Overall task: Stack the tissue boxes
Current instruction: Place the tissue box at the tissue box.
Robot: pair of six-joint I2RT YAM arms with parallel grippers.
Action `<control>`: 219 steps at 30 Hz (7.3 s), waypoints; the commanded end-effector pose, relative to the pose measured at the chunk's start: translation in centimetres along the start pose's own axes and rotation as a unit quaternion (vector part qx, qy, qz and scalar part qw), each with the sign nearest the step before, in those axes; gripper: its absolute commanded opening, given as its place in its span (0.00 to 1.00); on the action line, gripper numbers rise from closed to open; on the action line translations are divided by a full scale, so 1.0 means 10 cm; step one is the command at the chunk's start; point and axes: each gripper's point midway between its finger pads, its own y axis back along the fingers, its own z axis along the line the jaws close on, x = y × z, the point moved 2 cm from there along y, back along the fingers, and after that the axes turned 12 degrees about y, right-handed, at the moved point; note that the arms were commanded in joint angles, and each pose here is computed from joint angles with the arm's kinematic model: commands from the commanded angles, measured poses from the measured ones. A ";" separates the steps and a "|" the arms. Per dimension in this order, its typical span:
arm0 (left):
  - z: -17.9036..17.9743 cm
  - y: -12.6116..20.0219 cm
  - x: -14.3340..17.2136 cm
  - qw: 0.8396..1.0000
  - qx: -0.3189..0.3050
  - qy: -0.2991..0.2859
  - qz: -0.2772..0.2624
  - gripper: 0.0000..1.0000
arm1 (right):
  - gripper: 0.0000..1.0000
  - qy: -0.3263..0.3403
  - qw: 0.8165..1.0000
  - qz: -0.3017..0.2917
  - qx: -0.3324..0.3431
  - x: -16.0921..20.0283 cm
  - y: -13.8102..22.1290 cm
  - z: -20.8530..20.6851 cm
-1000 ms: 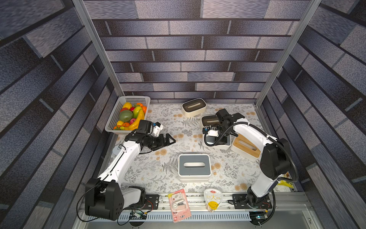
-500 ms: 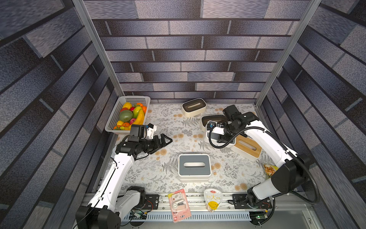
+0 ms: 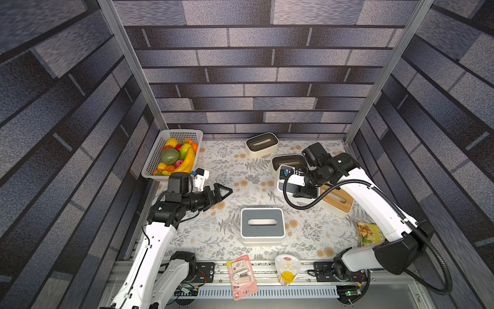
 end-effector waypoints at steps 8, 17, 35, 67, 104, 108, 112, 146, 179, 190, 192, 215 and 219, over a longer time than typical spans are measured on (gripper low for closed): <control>-0.06 0.10 0.33 0.997 0.029 0.015 0.066 1.00 | 0.40 0.033 0.999 -0.030 -0.018 -0.35 0.20 0.38; -0.03 0.11 0.46 0.994 0.032 0.023 0.099 1.00 | 0.40 0.020 0.998 -0.059 -0.019 -0.48 0.32 0.50; 0.03 0.19 0.64 0.990 0.025 0.052 0.131 1.00 | 0.39 0.001 0.998 0.023 -0.057 -0.75 0.20 0.70; 0.24 0.31 0.89 0.981 0.068 0.169 0.060 1.00 | 0.38 0.050 0.994 0.030 -0.095 -1.14 -0.07 1.25; 0.40 0.26 0.98 0.981 0.047 0.173 0.074 1.00 | 0.38 0.074 0.992 0.061 -0.084 -1.32 -0.43 1.29; 0.41 0.26 0.98 0.981 0.047 0.173 0.074 1.00 | 0.38 0.073 0.992 0.061 -0.085 -1.32 -0.44 1.29; 0.43 0.25 0.97 0.981 0.045 0.173 0.073 1.00 | 0.38 0.070 0.992 0.063 -0.086 -1.31 -0.48 1.30; 0.47 0.22 0.94 0.982 0.038 0.173 0.073 1.00 | 0.37 0.073 0.991 0.071 -0.090 -1.31 -0.60 1.32; 0.50 0.19 0.91 0.981 0.035 0.175 0.071 1.00 | 0.38 0.075 0.991 0.078 -0.081 -1.30 -0.69 1.30; 0.50 0.19 0.90 0.982 0.031 0.172 0.068 1.00 | 0.38 0.075 0.992 0.070 -0.080 -1.32 -0.68 1.29; 0.50 0.19 0.90 0.982 0.031 0.171 0.068 1.00 | 0.38 0.076 0.992 0.070 -0.079 -1.32 -0.68 1.29; 0.54 0.17 0.90 0.982 0.030 0.174 0.068 1.00 | 0.40 0.078 0.990 0.081 -0.082 -1.28 -0.69 1.30; 0.55 0.16 0.90 0.982 0.028 0.176 0.068 1.00 | 0.40 0.077 0.990 0.083 -0.086 -1.27 -0.70 1.32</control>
